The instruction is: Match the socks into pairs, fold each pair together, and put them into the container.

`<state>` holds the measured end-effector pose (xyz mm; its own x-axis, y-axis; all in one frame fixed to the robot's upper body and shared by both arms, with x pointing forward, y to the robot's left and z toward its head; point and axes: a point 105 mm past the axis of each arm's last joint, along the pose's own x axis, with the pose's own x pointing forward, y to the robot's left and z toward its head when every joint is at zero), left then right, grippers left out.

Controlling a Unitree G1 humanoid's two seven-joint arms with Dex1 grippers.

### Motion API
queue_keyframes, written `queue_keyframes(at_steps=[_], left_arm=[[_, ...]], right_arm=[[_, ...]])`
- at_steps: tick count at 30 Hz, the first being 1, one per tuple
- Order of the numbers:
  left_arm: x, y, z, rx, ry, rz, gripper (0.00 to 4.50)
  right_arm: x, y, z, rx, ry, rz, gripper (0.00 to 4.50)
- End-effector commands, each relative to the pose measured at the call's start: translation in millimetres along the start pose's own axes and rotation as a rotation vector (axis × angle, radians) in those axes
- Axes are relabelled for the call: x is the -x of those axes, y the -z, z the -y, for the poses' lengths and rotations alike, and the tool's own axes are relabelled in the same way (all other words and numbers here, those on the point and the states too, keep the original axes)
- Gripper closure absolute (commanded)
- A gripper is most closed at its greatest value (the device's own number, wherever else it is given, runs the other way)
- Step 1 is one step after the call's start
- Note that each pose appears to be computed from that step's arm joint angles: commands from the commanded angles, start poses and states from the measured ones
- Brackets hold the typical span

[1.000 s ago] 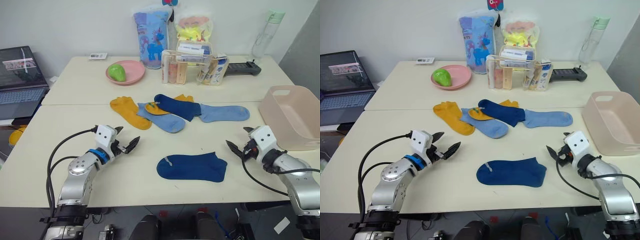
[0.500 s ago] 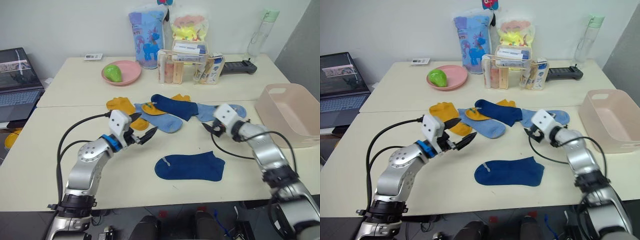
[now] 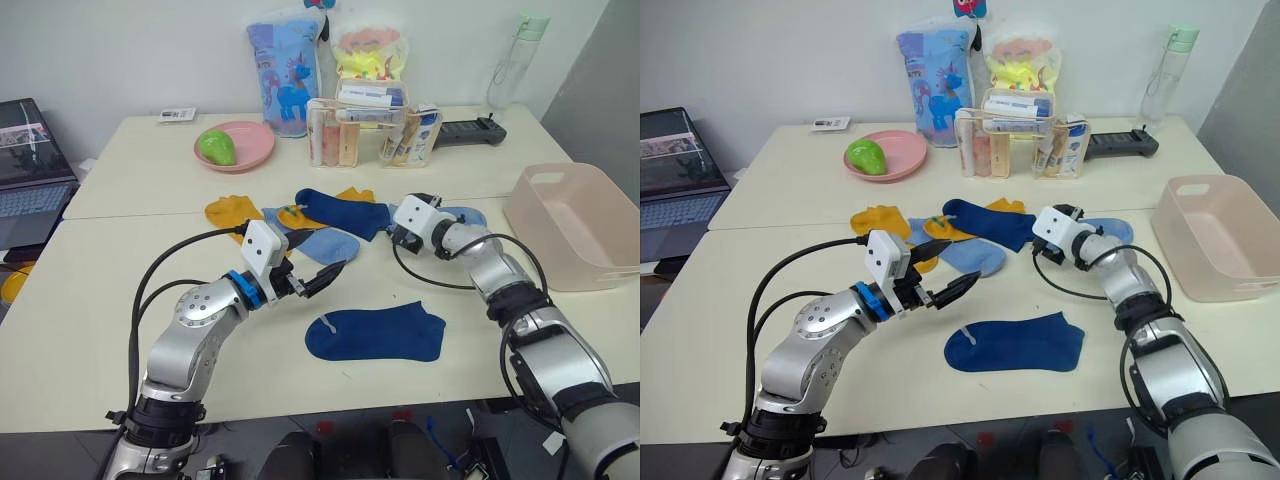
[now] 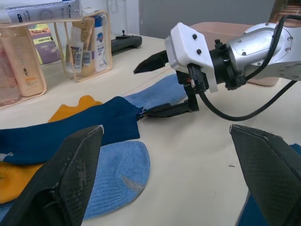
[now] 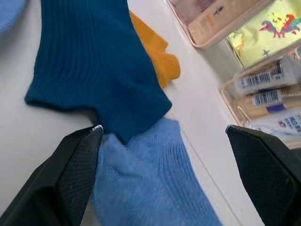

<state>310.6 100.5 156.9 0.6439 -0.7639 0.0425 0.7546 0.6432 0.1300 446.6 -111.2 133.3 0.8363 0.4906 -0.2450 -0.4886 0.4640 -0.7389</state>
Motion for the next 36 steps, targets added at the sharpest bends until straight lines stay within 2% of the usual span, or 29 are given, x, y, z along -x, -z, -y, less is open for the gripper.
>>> queue_keyframes(at_steps=[1, 16, 19, 30, 36], left_arm=[[1, -12, 0, -0.035, -0.004, 0.038, 0.02], [2, -11, -2, -0.044, -0.011, 0.025, 0.02], [1, -9, -2, -0.046, -0.012, 0.017, 0.0], [1, -7, -1, -0.054, -0.003, 0.007, 0.0], [1, -7, -1, -0.058, -0.005, 0.006, 0.0]], right_arm=[[-6, -15, 8, 0.038, 0.017, 0.04, 0.0], [-13, -20, -1, 0.037, -0.036, 0.054, 0.0], [-15, -24, -3, -0.017, -0.041, 0.069, 0.58], [-17, -28, 5, -0.052, -0.018, 0.076, 4.47], [-14, -33, 10, -0.081, -0.019, 0.115, 4.47]])
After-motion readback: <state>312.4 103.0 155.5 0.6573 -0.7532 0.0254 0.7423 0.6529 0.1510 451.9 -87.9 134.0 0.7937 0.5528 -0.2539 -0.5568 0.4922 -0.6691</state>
